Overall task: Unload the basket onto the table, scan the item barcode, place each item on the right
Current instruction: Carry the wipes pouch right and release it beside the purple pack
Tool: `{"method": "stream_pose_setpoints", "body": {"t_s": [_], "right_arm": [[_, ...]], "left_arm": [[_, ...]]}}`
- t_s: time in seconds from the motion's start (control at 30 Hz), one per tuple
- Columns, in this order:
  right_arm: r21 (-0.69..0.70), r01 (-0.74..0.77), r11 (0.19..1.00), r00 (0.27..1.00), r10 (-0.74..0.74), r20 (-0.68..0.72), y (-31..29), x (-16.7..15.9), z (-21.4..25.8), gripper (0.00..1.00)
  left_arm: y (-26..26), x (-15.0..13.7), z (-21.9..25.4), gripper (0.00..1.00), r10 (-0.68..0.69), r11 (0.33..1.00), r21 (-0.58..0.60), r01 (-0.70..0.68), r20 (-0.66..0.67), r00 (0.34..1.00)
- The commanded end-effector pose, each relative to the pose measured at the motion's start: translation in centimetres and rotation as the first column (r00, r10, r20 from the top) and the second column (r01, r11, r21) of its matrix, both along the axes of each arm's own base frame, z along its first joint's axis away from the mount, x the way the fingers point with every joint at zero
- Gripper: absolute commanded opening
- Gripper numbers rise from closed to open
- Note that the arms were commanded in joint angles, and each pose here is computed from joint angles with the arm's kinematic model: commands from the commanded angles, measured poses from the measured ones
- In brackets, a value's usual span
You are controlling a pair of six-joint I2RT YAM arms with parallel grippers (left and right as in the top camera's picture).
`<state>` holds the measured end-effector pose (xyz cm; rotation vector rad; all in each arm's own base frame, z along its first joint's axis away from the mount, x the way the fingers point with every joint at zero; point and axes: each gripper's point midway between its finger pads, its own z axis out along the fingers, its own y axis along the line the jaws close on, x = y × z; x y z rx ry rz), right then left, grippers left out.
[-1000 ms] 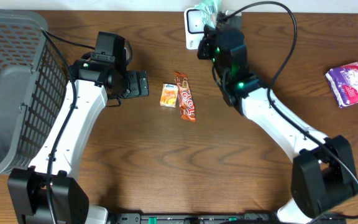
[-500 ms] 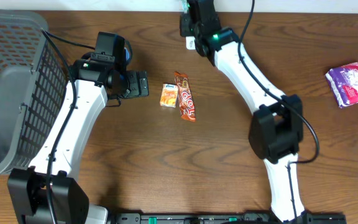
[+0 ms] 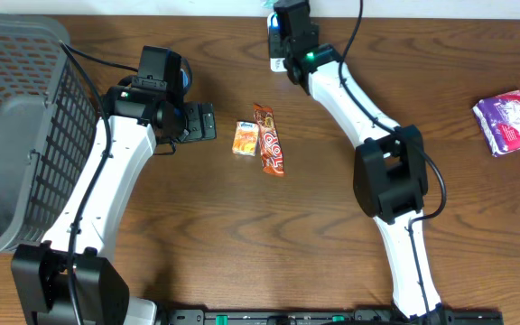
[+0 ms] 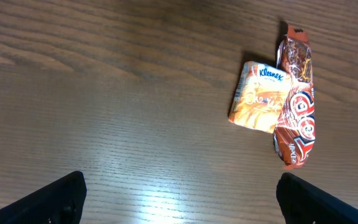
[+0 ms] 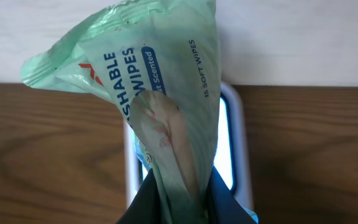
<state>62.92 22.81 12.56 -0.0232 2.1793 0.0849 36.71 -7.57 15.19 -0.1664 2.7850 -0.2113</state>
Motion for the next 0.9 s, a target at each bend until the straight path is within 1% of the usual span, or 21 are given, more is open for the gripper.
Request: {"method": "stream_pose_setpoints", "body": {"t_s": [0.0, 0.07, 0.13, 0.17, 0.27, 0.33, 0.43, 0.53, 0.57, 0.6, 0.67, 0.7, 0.73, 0.77, 0.8, 0.83, 0.87], "right_arm": [[-0.045, 0.101, 0.994, 0.994, -0.099, 0.038, -4.0, 0.9, 2.8, 0.01], [-0.100, 0.177, 0.979, 0.984, -0.176, 0.022, -7.0, 0.7, 2.6, 0.01], [-0.209, 0.297, 0.932, 0.952, -0.307, -0.017, -12.5, -0.1, 2.0, 0.01], [-0.256, 0.322, 0.911, 0.939, -0.342, -0.036, -14.4, -0.6, 1.7, 0.01], [-0.409, 0.342, 0.846, 0.905, -0.414, -0.100, -19.7, -2.2, 0.6, 0.01], [-0.486, 0.345, 0.803, 0.877, -0.460, -0.137, -23.0, -3.3, 0.0, 0.01], [-0.556, 0.343, 0.757, 0.835, -0.517, -0.189, -27.2, -4.8, -0.6, 0.01], [-0.581, 0.353, 0.733, 0.790, -0.566, -0.234, -30.7, -6.2, -1.2, 0.01], [-0.591, 0.363, 0.720, 0.764, -0.593, -0.253, -32.7, -7.0, -1.5, 0.01], [-0.595, 0.369, 0.714, 0.751, -0.607, -0.262, -33.6, -7.4, -1.6, 0.02], [-0.591, 0.404, 0.698, 0.715, -0.644, -0.272, -35.6, -8.3, -1.8, 0.16], [-0.587, 0.428, 0.687, 0.689, -0.669, -0.279, -36.7, -8.9, -2.0, 0.14], [-0.585, 0.447, 0.676, 0.666, -0.689, -0.287, -37.6, -9.5, -2.1, 0.10], [-0.582, 0.473, 0.662, 0.636, -0.713, -0.295, -38.6, -10.3, -2.3, 0.10], [-0.576, 0.498, 0.648, 0.609, -0.734, -0.301, -39.4, -10.9, -2.5, 0.11], [-0.569, 0.527, 0.632, 0.577, -0.757, -0.306, -40.2, -11.6, -2.7, 0.20], [-0.555, 0.555, 0.619, 0.548, -0.774, -0.316, -40.9, -12.2, -2.9, 0.37]], "left_arm": [[0.4, -0.1, 0.1, 0.98, 0.002, 1.000, 0.016, -0.002, 0.005, 1.000], [0.4, -0.1, 0.1, 0.98, 0.002, 1.000, 0.016, -0.002, 0.005, 1.000], [0.4, -0.1, 0.1, 0.98, 0.002, 1.000, 0.016, -0.002, 0.005, 1.000], [0.4, -0.1, 0.1, 0.98, 0.002, 1.000, 0.016, -0.002, 0.005, 1.000], [0.4, -0.1, 0.1, 0.98, 0.002, 1.000, 0.016, -0.002, 0.005, 1.000], [0.4, -0.1, 0.1, 0.98, 0.002, 1.000, 0.016, -0.002, 0.005, 1.000], [0.4, -0.1, 0.1, 0.98, 0.002, 1.000, 0.016, -0.002, 0.005, 1.000], [0.4, -0.1, 0.1, 0.98, 0.002, 1.000, 0.016, -0.002, 0.005, 1.000], [0.4, -0.1, 0.1, 0.98, 0.002, 1.000, 0.016, -0.002, 0.005, 1.000], [0.4, -0.1, 0.1, 0.98, 0.002, 1.000, 0.016, -0.002, 0.005, 1.000], [0.4, -0.1, 0.1, 0.98, 0.002, 1.000, 0.016, -0.002, 0.005, 1.000], [0.4, -0.1, 0.1, 0.98, 0.002, 1.000, 0.016, -0.002, 0.005, 1.000], [0.4, -0.1, 0.1, 0.98, 0.002, 1.000, 0.016, -0.002, 0.005, 1.000], [0.4, -0.1, 0.1, 0.98, 0.002, 1.000, 0.016, -0.002, 0.005, 1.000], [0.4, -0.1, 0.1, 0.98, 0.002, 1.000, 0.016, -0.002, 0.005, 1.000], [0.4, -0.1, 0.1, 0.98, 0.002, 1.000, 0.016, -0.002, 0.005, 1.000], [0.4, -0.1, 0.1, 0.98, 0.002, 1.000, 0.016, -0.002, 0.005, 1.000]]}}
